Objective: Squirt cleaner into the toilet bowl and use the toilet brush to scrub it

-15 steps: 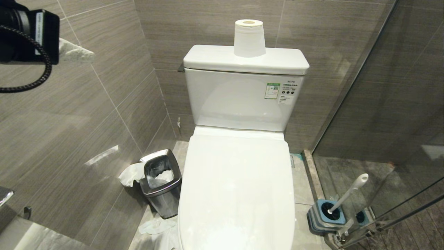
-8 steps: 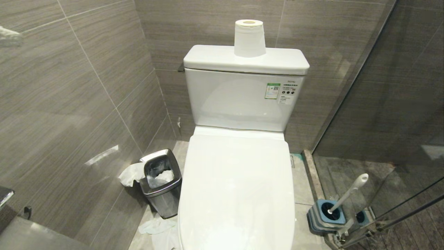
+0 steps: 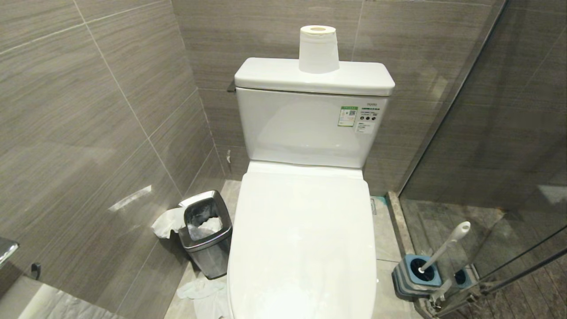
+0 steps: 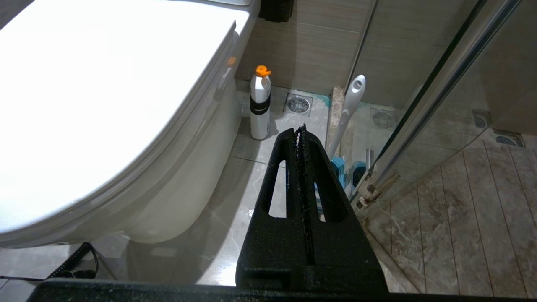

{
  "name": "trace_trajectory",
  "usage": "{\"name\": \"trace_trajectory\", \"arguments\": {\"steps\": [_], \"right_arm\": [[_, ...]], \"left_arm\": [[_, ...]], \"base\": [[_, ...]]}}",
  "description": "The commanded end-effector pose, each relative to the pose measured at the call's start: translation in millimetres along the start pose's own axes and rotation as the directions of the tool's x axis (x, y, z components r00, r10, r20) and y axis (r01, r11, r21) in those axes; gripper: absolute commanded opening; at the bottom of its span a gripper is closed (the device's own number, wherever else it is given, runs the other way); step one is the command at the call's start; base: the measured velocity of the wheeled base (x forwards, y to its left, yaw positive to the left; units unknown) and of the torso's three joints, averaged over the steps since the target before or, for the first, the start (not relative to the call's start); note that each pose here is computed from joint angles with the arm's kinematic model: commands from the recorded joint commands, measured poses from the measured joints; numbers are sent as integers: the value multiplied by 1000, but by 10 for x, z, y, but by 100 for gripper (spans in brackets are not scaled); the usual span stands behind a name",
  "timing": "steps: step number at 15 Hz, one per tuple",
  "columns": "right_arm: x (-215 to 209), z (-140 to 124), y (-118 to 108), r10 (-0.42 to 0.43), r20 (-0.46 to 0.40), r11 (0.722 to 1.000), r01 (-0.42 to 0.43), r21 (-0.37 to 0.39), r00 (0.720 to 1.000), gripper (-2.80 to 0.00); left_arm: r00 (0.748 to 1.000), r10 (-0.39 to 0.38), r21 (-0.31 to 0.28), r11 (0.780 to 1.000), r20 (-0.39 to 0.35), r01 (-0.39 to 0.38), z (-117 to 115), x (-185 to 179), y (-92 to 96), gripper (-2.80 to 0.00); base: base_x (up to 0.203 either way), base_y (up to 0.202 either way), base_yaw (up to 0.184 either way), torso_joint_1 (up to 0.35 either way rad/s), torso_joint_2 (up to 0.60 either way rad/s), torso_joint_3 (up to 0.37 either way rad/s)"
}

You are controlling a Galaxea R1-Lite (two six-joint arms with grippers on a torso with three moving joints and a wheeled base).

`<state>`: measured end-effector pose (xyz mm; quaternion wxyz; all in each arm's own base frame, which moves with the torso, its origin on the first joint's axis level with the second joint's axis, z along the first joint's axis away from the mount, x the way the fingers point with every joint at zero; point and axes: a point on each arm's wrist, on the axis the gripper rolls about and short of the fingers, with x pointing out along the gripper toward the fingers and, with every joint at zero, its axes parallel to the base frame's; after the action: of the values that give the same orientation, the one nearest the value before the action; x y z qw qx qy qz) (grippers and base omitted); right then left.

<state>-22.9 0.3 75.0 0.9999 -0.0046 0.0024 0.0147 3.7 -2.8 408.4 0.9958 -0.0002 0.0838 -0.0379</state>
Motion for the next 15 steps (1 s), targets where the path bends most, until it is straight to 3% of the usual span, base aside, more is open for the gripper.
{"name": "trace_trajectory", "arguments": {"steps": [1,4,9,15], "right_arm": [[0,1,0,1,0,1000,-1,-1,1000,-280],[1,-1,0,1,-1,1000,-1,0,1000,-280],[0,3,0,1,0,1000,-1,-1,1000,-280],[1,-1,0,1,-1,1000,-1,0,1000,-280]], "left_arm": [[995,45,5,999,89,-46,-207,-471,-91,-280],[987,62,19,998,148,-66,-386,-746,-150,-280],[980,39,106,993,193,-60,-919,-968,-134,-280],[967,58,129,987,247,-92,-1414,-1138,-94,-280]], "base": [[0,0,0,0,0,0],[0,0,0,0,0,0],[0,0,0,0,0,0],[0,0,0,0,0,0]]}}
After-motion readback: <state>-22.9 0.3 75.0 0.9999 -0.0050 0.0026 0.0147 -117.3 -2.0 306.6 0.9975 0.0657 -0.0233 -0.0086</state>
